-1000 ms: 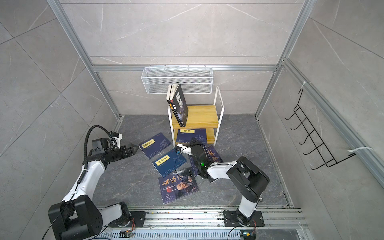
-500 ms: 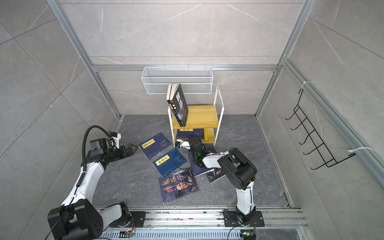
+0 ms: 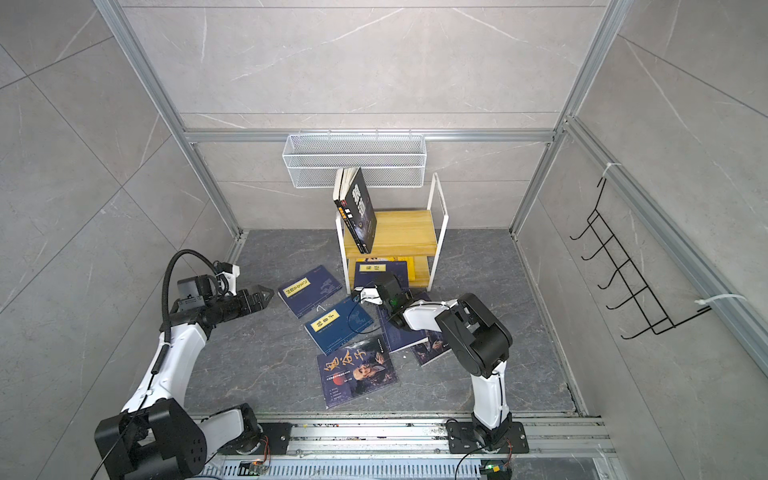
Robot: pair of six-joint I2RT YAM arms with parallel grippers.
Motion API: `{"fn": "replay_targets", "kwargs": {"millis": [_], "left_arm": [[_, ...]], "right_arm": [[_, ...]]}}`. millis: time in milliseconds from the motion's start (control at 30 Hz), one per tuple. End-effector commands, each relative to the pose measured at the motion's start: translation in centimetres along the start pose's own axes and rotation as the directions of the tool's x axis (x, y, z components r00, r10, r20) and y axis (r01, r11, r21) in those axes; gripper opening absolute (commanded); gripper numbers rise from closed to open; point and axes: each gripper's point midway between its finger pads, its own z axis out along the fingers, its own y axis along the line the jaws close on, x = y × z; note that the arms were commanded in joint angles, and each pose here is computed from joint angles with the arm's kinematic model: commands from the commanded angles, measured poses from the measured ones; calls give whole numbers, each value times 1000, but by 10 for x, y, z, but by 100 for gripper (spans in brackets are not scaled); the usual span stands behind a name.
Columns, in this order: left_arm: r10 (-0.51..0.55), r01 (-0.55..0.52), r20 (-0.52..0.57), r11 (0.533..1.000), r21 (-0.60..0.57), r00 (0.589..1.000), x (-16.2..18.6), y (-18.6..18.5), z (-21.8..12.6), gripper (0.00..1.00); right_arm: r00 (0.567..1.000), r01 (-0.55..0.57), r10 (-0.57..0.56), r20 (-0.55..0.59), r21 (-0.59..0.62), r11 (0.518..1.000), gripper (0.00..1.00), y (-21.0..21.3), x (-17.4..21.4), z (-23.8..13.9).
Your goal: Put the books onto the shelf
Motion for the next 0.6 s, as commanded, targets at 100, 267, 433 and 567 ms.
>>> {"fn": "replay_targets", "kwargs": {"millis": [100, 267, 433, 567], "left_arm": [[19, -20, 40, 1000, 20, 999, -14, -7, -9, 99], [33, -33, 48, 999, 12, 998, -12, -5, -9, 98], [22, -23, 48, 1000, 10, 999, -14, -4, -10, 98], [16, -16, 48, 1000, 12, 999, -13, -4, -10, 98]], "right_arm": [[996, -82, 84, 32, -49, 995, 42, -15, -10, -8], [994, -108, 110, 22, -73, 991, 34, -19, -4, -3], [993, -114, 115, 9, -80, 990, 21, -24, 0, 2], [994, -111, 110, -13, -47, 993, 15, -32, 4, 9]]}}
